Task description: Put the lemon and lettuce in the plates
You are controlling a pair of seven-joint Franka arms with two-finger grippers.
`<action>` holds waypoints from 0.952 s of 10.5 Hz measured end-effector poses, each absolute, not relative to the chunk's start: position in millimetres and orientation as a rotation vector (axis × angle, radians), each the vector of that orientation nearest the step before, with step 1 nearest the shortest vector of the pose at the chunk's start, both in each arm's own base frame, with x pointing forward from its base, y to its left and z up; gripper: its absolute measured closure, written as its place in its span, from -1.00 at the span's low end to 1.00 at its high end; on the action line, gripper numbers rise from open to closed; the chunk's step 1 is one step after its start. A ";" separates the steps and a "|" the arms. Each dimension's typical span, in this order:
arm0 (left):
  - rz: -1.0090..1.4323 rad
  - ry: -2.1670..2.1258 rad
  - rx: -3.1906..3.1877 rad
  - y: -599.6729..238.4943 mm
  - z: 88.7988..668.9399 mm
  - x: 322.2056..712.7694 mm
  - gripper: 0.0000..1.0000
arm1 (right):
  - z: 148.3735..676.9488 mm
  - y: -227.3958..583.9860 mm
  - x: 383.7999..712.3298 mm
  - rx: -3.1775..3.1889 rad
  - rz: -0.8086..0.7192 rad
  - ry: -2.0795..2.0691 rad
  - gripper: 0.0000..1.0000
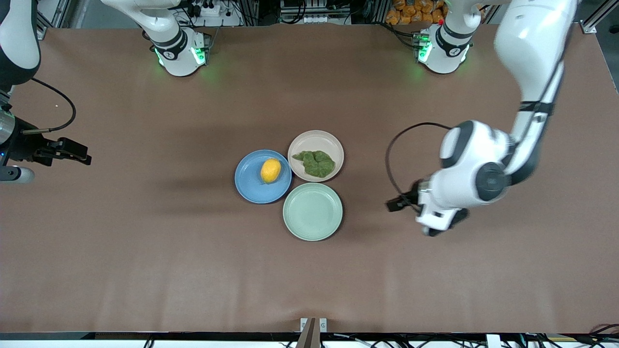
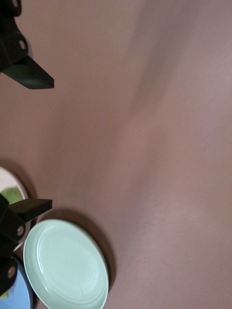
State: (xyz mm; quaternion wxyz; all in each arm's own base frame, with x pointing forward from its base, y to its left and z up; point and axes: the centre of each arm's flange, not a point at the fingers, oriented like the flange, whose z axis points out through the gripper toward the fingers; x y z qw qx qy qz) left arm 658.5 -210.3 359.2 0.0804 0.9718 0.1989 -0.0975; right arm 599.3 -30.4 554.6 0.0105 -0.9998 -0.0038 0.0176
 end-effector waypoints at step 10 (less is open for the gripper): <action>-0.092 0.187 3.051 -47.2 550.9 628.8 -1.00 | 552.8 -30.4 599.0 -3.120 0.061 -0.012 -1.00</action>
